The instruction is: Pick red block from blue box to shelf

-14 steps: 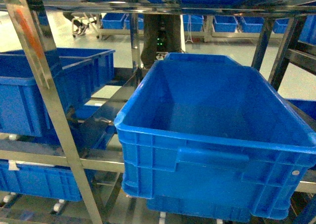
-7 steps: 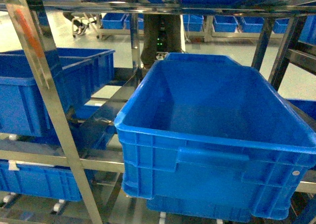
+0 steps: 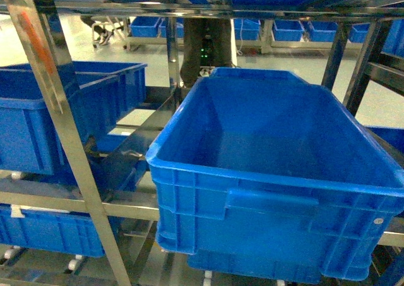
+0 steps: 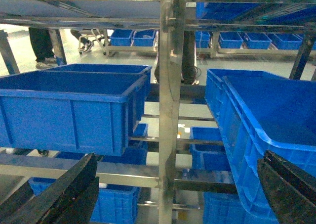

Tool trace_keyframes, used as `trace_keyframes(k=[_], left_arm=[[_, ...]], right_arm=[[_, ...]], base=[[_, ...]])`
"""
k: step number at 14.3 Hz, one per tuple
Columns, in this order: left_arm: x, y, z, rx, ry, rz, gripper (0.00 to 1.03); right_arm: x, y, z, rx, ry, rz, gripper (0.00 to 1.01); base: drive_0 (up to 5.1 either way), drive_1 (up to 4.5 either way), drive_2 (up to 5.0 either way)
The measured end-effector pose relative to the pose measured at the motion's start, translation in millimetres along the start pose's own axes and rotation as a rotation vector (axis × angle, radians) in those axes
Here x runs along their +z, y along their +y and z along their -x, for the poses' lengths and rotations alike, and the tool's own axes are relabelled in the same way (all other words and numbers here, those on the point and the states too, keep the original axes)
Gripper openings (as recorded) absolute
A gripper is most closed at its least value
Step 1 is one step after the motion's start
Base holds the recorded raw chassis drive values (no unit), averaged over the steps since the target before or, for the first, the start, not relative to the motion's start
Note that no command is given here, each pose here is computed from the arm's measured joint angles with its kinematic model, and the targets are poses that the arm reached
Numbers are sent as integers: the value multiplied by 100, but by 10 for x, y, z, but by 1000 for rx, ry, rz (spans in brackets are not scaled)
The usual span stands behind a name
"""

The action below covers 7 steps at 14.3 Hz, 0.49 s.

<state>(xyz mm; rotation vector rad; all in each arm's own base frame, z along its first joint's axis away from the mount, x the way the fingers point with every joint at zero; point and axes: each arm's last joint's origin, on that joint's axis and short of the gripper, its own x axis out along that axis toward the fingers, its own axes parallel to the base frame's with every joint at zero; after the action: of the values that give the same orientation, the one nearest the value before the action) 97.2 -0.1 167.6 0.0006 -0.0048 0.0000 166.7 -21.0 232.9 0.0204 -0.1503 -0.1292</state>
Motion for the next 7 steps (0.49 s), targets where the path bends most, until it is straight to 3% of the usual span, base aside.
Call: trace_keyframes(k=[7], left_arm=[[0,0,0,0,0,0,98]], right_arm=[[0,0,0,0,0,0,28]], base=[[0,0,0]])
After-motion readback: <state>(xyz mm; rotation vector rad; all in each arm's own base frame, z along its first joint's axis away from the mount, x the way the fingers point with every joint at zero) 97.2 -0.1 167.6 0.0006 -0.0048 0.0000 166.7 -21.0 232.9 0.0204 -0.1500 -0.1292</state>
